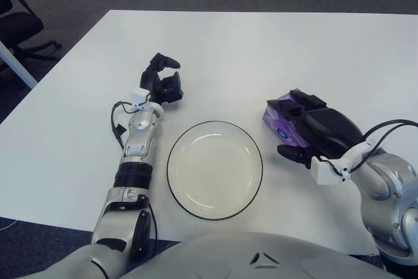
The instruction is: Put the tissue paper into the plate.
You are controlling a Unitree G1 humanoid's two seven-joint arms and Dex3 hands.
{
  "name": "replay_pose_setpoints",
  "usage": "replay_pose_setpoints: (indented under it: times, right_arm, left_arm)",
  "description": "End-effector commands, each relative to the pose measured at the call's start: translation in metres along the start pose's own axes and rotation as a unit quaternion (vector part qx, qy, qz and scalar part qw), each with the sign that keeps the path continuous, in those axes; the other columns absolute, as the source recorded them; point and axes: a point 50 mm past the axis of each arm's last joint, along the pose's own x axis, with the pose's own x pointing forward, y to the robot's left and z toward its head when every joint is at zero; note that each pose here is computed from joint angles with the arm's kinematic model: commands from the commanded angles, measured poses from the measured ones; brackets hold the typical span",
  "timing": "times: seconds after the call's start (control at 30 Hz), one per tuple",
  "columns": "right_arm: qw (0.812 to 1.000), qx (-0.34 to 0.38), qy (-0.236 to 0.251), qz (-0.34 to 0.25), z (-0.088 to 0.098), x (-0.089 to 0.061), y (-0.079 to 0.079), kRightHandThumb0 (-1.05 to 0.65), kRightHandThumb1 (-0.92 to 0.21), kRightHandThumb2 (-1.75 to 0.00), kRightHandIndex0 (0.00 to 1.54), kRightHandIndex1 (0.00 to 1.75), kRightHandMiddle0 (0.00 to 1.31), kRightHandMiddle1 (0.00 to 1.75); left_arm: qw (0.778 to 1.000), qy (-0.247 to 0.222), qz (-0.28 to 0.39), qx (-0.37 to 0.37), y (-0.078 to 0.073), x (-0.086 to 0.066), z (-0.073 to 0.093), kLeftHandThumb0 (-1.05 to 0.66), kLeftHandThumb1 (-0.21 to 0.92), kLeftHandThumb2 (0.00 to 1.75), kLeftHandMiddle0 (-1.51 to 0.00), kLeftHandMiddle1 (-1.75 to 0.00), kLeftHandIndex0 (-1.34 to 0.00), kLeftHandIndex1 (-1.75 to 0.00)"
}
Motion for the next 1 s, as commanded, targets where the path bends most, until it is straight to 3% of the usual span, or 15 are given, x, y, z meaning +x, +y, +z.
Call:
replay_pose_setpoints:
  times: [0.0, 0.5, 0.97]
  right_arm:
    - [1.000, -0.016, 0.005, 0.003, -0.0058, -0.0016, -0.0048, -0.96, -0.92, -1.06, 0.15, 0.09, 0.00, 0.51]
    - [1.000, -0.008, 0.009, -0.019, -0.0104, -0.0003, -0.0071, -0.91, -0.92, -1.02, 0.21, 0.13, 0.00, 0.66]
    - [0.998, -0.013, 0.003, -0.063, -0.0153, 0.0065, -0.0026, -0.89, -0.92, -0.99, 0.09, 0.08, 0.00, 0.52]
  left_arm:
    - [0.996, 0.083, 0.013, -0.021, -0.0030, -0.0292, -0.0418, -0.46, 0.38, 1.24, -1.29, -1.75, -0.56, -1.75]
    - [0.996, 0.082, 0.016, -0.020, -0.0031, -0.0293, -0.0417, -0.46, 0.38, 1.23, -1.29, -1.75, -0.56, -1.75]
    - [0.996, 0.082, 0.018, -0.020, -0.0034, -0.0292, -0.0415, -0.46, 0.38, 1.24, -1.29, -1.75, -0.56, -1.75]
